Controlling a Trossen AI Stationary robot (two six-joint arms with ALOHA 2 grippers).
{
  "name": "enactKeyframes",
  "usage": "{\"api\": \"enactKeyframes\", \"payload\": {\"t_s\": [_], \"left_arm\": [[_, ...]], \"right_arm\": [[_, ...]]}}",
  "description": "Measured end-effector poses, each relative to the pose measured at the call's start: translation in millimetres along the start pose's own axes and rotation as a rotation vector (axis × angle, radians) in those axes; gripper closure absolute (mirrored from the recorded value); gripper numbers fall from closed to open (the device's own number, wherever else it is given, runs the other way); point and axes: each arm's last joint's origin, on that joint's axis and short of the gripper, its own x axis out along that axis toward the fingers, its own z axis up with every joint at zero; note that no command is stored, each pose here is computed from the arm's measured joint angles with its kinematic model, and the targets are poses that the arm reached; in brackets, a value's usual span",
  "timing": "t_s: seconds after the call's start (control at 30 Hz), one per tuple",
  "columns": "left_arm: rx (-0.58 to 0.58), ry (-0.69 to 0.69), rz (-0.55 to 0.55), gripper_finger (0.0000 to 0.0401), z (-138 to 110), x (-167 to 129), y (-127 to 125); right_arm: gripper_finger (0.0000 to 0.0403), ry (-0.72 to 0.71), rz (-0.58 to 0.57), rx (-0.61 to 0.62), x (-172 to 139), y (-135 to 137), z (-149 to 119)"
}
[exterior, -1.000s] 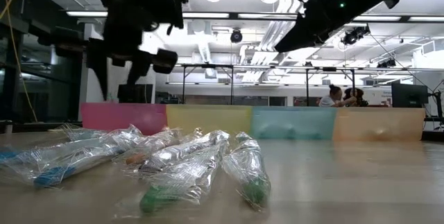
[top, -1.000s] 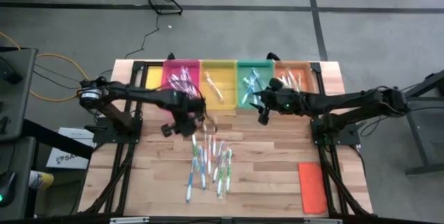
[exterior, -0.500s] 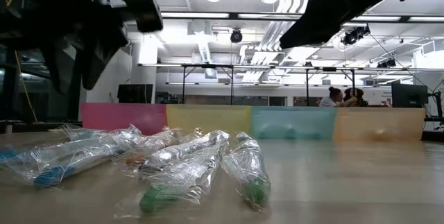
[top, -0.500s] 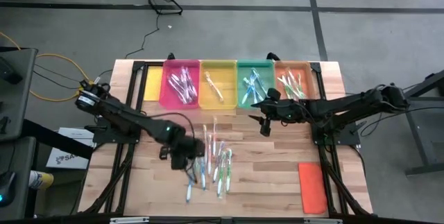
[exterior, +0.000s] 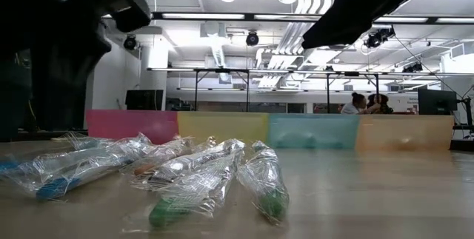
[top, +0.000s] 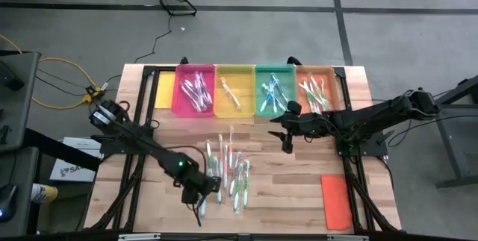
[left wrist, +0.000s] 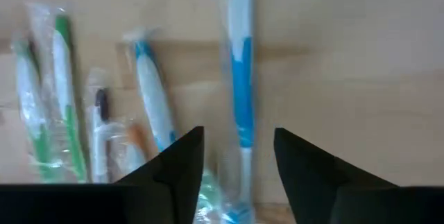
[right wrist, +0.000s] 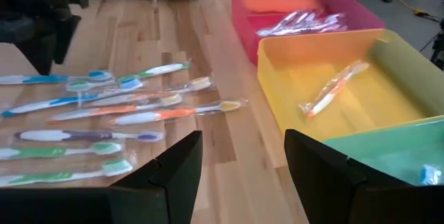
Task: Pick & Place Toothbrushes
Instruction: Put the blue toothbrush into the green bin
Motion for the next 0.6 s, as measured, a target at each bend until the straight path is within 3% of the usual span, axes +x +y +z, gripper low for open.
{"api": "enactKeyframes", "payload": {"t_s": [0.2, 0.4, 0.5, 0.6], "left_arm": [[0.040, 0.052, 0.072, 0.0206, 13.4, 14.4, 1.1], [0.034, 0.070, 0.028, 0.0207, 15.0, 28.1, -3.3], [0.007, 0.076, 0.015, 0.0226, 14.5, 32.1, -4.4], [-0.022, 0.080, 0.008, 0.0269, 14.0, 32.6, -5.4]], "right_arm": [[0.0204, 0.005, 0.034, 0.006, -2.6, 8.5, -1.7], [0.0204, 0.016, 0.062, 0.002, -5.2, 15.8, -3.9], [0.0204, 0.029, 0.072, 0.001, -6.4, 18.7, -5.8], [0.0204, 0.044, 0.081, -0.010, -7.6, 21.4, -7.7]]}}
